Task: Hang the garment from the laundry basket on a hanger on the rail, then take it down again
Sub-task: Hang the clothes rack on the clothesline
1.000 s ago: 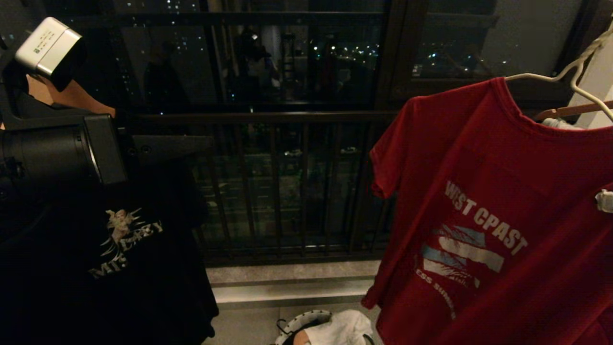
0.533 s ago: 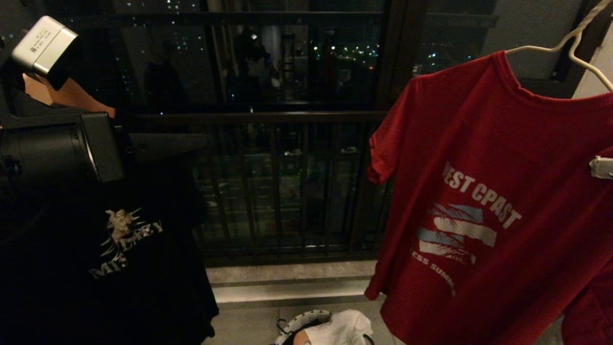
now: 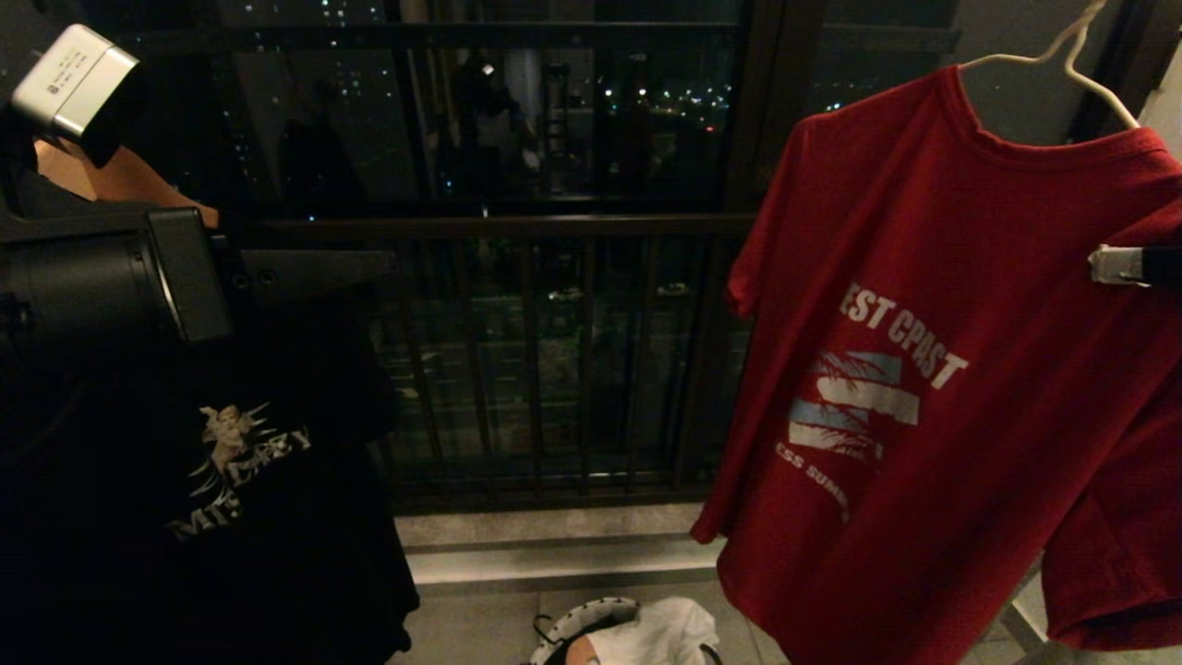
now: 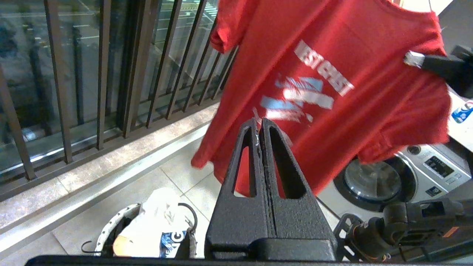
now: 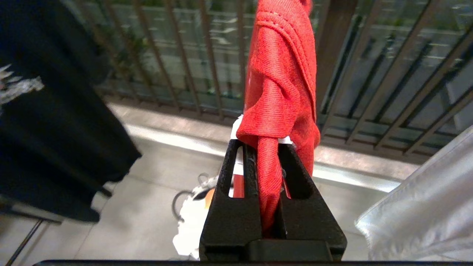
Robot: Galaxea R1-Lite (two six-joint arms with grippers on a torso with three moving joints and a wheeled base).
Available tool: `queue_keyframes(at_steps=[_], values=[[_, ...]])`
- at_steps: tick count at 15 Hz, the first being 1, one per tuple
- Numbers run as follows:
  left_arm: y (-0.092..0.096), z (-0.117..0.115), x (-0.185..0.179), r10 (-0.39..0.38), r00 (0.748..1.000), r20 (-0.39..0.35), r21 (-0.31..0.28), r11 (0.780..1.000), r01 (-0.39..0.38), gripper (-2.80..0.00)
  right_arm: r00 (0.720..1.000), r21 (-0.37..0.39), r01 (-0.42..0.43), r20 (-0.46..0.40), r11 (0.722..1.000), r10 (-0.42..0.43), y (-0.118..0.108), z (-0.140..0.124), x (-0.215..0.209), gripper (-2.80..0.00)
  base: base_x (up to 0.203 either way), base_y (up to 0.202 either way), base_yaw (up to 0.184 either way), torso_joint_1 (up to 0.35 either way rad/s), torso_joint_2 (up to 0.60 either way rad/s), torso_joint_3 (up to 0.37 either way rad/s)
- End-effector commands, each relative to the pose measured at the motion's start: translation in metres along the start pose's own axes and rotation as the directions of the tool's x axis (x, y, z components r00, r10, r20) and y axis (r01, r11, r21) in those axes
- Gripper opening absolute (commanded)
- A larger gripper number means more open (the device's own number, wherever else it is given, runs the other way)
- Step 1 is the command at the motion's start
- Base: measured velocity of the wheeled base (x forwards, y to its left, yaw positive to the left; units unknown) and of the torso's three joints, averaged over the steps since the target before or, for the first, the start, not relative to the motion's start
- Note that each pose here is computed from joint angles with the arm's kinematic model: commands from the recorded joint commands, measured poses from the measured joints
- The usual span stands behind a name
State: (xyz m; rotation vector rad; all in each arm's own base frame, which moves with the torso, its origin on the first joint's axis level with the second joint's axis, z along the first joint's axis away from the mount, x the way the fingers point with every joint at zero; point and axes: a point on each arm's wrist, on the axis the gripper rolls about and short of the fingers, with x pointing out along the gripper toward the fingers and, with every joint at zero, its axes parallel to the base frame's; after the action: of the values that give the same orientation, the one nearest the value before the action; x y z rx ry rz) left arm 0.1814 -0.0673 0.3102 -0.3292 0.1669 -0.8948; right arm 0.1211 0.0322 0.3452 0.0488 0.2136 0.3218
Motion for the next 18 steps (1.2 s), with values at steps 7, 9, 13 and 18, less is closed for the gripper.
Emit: queue_keyframes(at_steps=[7,9,13,18], values=[[0.0,0.005,-0.005,0.015,1.0,0.024,0.009,1.0,-0.015,-2.8,0.998,0.01,0.023,-0.059,1.0,-0.023,-0.003,-0.002,0.027,-2.8,0.0,0.0,0.0,0.0,0.0,0.0],[0.0,0.005,-0.006,0.014,1.0,0.025,0.01,1.0,-0.015,-2.8,0.997,0.014,0.04,-0.069,0.999,-0.039,-0.006,-0.003,0.031,-2.8,0.0,0.0,0.0,0.0,0.0,0.0],[-0.002,0.006,-0.008,0.011,0.999,0.031,0.014,1.0,-0.012,-2.8,0.995,0.014,0.045,-0.093,0.999,-0.043,-0.008,-0.004,0.04,-2.8,0.0,0.0,0.0,0.0,0.0,0.0],[-0.003,0.009,-0.012,0.014,0.999,0.044,0.023,1.0,-0.015,-2.8,0.994,0.006,0.041,-0.105,0.999,-0.04,-0.008,0.0,0.051,-2.8,0.0,0.0,0.0,0.0,0.0,0.0]])
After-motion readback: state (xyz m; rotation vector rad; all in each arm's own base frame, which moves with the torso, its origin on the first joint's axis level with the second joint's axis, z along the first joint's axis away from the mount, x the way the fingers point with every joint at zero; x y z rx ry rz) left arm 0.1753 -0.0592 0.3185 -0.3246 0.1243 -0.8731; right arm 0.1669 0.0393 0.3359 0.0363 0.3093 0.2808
